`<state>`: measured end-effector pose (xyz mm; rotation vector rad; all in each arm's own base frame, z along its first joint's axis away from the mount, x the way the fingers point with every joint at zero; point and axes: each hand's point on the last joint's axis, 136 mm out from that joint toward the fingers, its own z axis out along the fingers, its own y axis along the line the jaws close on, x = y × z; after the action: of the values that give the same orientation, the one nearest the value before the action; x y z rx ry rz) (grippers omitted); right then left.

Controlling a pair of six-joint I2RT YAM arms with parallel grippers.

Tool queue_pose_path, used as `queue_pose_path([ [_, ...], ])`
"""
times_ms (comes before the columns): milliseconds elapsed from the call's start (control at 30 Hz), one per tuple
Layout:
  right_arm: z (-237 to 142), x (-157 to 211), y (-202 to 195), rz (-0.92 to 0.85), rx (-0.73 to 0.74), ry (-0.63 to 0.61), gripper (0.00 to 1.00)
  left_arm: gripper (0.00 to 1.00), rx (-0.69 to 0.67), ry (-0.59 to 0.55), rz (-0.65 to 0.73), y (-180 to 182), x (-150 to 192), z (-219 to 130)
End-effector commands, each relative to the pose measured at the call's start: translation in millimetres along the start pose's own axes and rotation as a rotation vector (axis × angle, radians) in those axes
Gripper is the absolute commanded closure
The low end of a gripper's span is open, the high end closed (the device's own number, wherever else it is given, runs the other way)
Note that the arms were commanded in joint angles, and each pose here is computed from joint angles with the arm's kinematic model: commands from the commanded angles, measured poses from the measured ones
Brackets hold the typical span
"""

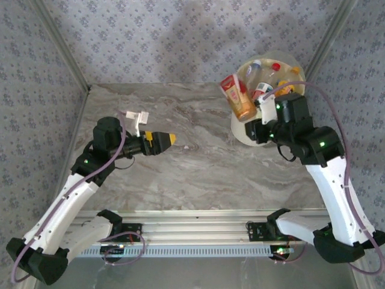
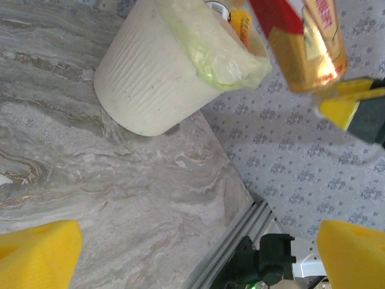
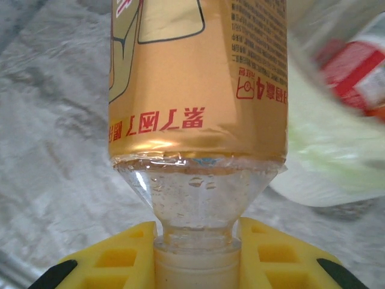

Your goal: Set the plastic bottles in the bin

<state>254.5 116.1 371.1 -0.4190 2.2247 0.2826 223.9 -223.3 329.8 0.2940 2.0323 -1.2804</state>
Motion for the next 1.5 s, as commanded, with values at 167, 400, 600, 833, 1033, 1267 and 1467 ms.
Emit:
queue_pose_path([
  [167, 5.5, -17.8, -55.9, -0.070, 0.219, 0.087, 0.72, 0.00, 0.054, 0.006, 0.046, -14.4, 7.5, -8.2],
  [400, 31.7, -41.9, -81.1, -0.042, 0.249, 0.103, 0.72, 0.01, 0.042, 0.012, 0.044, -13.1, 12.2, -12.1],
  [600, 66.7, -35.4, -101.3, -0.043, 0.264, 0.189, 0.72, 0.00, 0.040, 0.016, 0.029, -10.7, 14.4, -10.2],
  [833, 83.8, -36.0, -115.5, -0.038, 0.284, 0.199, 0.71, 0.00, 0.045, 0.024, 0.024, -10.9, 15.3, -7.5],
  [1033, 85.1, -28.1, -117.7, -0.063, 0.298, 0.211, 0.58, 0.00, 0.046, 0.030, 0.014, -7.9, 19.5, -4.3],
  [1267, 67.1, -21.7, -132.3, -0.045, 0.379, 0.200, 0.46, 0.00, 0.050, 0.038, 0.010, -7.4, 21.8, -1.2],
  [1467, 49.4, -22.8, -149.8, 0.027, 0.462, 0.183, 0.43, 0.00, 0.048, 0.047, 0.009, -7.5, 24.7, -0.4],
])
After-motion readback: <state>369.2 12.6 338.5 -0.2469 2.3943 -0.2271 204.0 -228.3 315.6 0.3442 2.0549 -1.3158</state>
